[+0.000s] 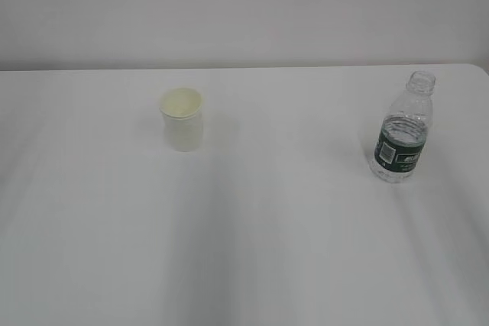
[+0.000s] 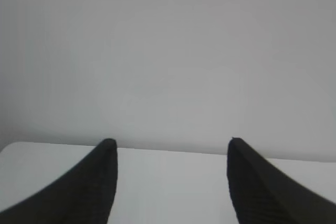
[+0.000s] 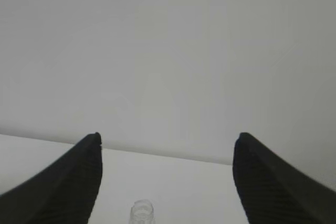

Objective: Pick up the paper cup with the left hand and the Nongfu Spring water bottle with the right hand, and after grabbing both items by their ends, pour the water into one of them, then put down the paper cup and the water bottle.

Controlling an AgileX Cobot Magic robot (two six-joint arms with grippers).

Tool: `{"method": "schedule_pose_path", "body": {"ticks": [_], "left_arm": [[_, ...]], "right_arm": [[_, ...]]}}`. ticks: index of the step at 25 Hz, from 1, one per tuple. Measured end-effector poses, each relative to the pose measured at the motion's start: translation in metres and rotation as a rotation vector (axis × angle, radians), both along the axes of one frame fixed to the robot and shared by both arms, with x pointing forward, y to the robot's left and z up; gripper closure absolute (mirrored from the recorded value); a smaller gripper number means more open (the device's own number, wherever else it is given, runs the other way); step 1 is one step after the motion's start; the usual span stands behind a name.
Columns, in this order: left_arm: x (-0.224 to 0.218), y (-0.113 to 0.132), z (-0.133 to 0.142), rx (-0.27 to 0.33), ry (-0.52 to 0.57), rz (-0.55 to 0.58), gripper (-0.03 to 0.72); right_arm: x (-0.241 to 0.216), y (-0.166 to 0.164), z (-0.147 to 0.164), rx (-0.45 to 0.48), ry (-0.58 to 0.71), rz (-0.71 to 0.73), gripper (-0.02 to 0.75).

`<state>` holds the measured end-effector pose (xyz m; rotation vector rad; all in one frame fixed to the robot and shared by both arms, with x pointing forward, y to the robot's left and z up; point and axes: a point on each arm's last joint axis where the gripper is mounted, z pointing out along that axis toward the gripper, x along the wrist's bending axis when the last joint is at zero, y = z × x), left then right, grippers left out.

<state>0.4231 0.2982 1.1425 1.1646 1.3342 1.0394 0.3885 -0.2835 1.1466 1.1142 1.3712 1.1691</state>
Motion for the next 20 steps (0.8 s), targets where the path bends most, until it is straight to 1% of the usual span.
{"method": "schedule_pose_path", "body": {"ticks": [2,6,9,12,14,16,20], "left_arm": [[0.008,0.0,-0.004,-0.036,0.014,0.004,0.218],[0.023,0.0,-0.015,-0.052,0.056,0.009,0.218],[0.03,0.0,-0.019,-0.051,0.052,0.015,0.218],[0.039,0.001,-0.022,-0.051,0.042,0.021,0.218],[0.045,-0.001,-0.025,-0.046,0.032,0.017,0.218],[0.049,-0.008,-0.031,-0.033,0.013,-0.009,0.218],[0.056,-0.024,-0.056,-0.005,-0.013,-0.066,0.218]], "right_arm": [[0.007,0.001,-0.004,-0.003,0.023,0.001,0.148],[0.021,0.003,-0.01,-0.003,0.047,0.004,0.148],[0.03,0.004,-0.017,0.033,0.034,0.01,0.148],[0.038,0.006,-0.033,0.075,0.041,0.014,0.148],[0.04,0.006,-0.045,0.086,0.057,0.015,0.148],[0.04,0.007,-0.057,0.089,0.078,0.015,0.148],[0.038,0.007,-0.074,0.096,0.068,0.022,0.148]]}}
